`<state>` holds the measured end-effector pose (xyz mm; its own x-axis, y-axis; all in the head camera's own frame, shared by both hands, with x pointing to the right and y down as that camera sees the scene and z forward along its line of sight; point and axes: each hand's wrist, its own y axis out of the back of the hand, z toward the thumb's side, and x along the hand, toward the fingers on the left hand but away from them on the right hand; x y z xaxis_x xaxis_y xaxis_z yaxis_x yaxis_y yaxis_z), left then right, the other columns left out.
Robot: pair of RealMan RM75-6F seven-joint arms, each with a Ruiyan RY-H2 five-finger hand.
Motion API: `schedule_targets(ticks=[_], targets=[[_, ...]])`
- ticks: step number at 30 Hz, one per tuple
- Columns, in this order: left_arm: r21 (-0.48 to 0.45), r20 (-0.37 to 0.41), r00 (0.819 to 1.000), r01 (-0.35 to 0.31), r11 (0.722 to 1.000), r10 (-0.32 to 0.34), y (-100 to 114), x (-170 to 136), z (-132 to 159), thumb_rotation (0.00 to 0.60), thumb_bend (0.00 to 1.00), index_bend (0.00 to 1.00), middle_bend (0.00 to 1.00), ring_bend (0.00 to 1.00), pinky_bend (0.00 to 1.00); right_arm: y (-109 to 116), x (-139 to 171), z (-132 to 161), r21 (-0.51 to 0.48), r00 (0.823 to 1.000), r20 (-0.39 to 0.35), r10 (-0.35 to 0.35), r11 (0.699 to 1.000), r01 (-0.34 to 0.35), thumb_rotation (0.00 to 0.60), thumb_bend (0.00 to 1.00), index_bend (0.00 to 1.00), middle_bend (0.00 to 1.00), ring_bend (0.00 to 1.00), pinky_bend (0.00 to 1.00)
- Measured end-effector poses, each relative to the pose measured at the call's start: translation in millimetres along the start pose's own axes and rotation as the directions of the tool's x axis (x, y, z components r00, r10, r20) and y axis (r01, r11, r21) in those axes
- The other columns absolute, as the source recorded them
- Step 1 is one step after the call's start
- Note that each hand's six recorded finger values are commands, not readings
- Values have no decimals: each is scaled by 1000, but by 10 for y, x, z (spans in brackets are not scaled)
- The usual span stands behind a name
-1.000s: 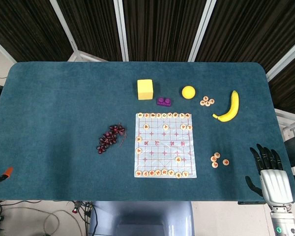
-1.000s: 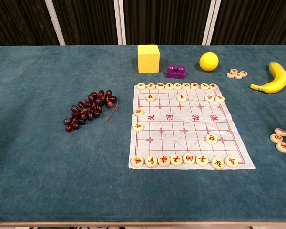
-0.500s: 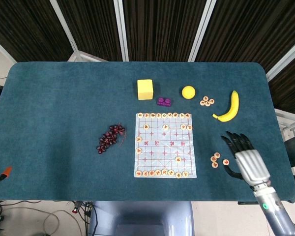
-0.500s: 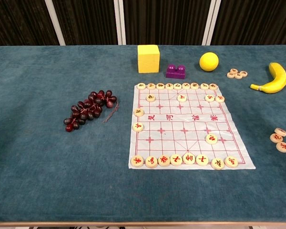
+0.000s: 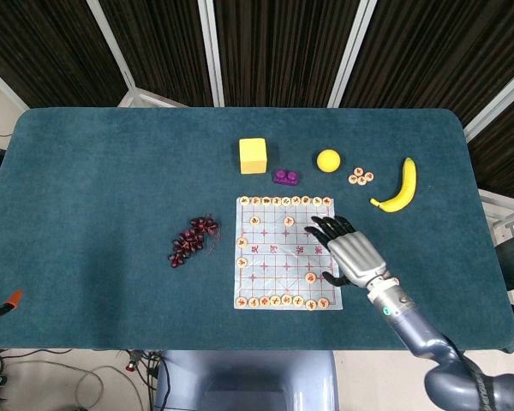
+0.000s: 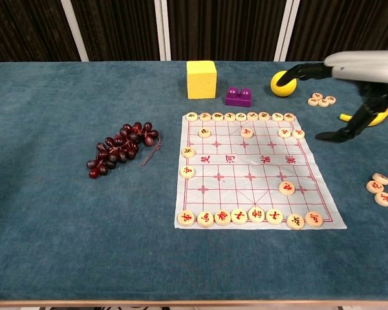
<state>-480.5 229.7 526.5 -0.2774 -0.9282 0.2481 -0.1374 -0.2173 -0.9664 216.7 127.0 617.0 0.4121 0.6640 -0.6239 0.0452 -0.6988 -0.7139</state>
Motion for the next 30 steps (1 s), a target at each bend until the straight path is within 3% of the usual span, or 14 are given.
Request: schedule_targets(ticks=[16, 30], targets=[[-5, -7, 1000, 1, 1000, -1, 7, 11, -19, 600, 25, 18, 0, 0, 41, -211, -723, 185, 29, 989, 145, 10, 999, -14, 600, 374, 224, 0, 0, 23], [-6, -23, 1000, 8, 1000, -8, 0, 23, -53, 600, 25, 19, 0, 0, 41, -282, -1247, 134, 37, 956, 290, -29, 999, 19, 600, 374, 294, 0, 0, 23]])
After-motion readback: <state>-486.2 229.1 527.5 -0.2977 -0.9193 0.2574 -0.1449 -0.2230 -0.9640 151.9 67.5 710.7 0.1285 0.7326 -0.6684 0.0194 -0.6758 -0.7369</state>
